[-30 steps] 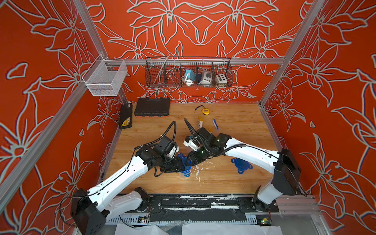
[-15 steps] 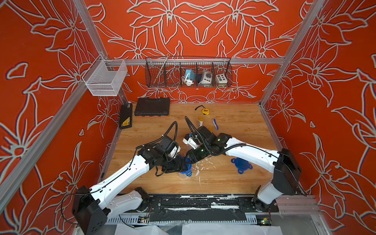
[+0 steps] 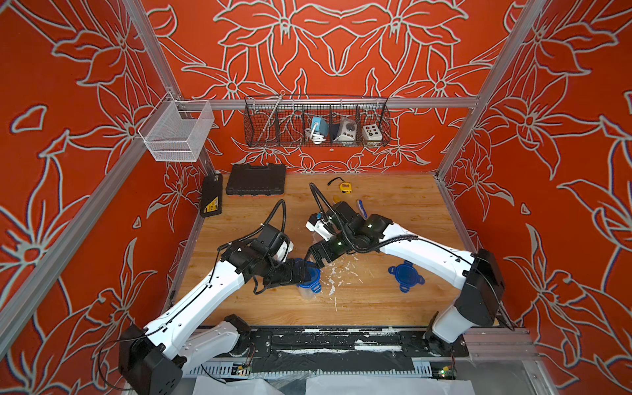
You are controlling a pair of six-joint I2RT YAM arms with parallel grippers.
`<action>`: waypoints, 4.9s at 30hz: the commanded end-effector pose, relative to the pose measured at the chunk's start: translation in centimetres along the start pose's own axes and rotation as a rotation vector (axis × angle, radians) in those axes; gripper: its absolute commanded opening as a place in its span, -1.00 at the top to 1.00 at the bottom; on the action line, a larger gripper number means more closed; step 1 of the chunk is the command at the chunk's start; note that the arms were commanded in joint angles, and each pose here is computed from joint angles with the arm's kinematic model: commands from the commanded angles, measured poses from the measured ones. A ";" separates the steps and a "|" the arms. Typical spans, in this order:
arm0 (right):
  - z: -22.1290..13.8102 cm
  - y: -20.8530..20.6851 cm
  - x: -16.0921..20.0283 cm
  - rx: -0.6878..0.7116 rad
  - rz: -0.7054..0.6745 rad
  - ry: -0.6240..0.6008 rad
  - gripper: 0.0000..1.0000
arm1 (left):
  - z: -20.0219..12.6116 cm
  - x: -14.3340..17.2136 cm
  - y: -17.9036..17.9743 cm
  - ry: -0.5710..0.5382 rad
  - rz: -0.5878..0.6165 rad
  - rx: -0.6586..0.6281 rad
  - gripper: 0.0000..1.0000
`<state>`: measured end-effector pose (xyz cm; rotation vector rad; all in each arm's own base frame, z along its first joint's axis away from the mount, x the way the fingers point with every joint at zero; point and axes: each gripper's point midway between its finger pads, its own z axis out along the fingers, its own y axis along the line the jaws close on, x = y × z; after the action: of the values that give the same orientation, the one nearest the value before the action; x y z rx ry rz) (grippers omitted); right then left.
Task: Pack away toiletry kits
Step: Close the fastener on the container.
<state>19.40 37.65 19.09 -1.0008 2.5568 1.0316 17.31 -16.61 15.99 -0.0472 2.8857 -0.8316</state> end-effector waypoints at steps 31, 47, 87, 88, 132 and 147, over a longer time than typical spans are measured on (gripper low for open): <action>1.6 -0.3 8.4 0.254 -0.172 0.202 -0.96 | 1.6 -9.0 3.3 -0.176 -0.014 -0.201 -0.45; 0.5 -3.9 7.5 0.264 -0.047 0.149 -0.97 | 1.5 -6.7 4.4 -0.155 -0.036 -0.210 -0.43; -1.3 -2.5 8.4 0.121 -0.055 0.066 -0.69 | -2.3 -4.8 -2.9 -0.150 0.114 0.098 -0.36; -1.0 -2.4 8.4 0.108 -0.048 0.065 -0.69 | -2.3 -4.7 -2.8 -0.146 0.116 0.095 -0.34; 2.3 -3.0 9.9 0.057 -0.002 0.010 -0.52 | 1.3 0.1 -1.6 0.034 0.098 0.108 -0.31; 2.9 -2.5 8.1 0.029 -0.013 -0.036 -0.47 | 1.3 0.1 -2.3 0.048 0.090 0.134 -0.29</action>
<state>13.78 33.32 12.01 -1.0067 2.5611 1.0022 19.13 -18.76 16.71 0.1146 2.7656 -0.9602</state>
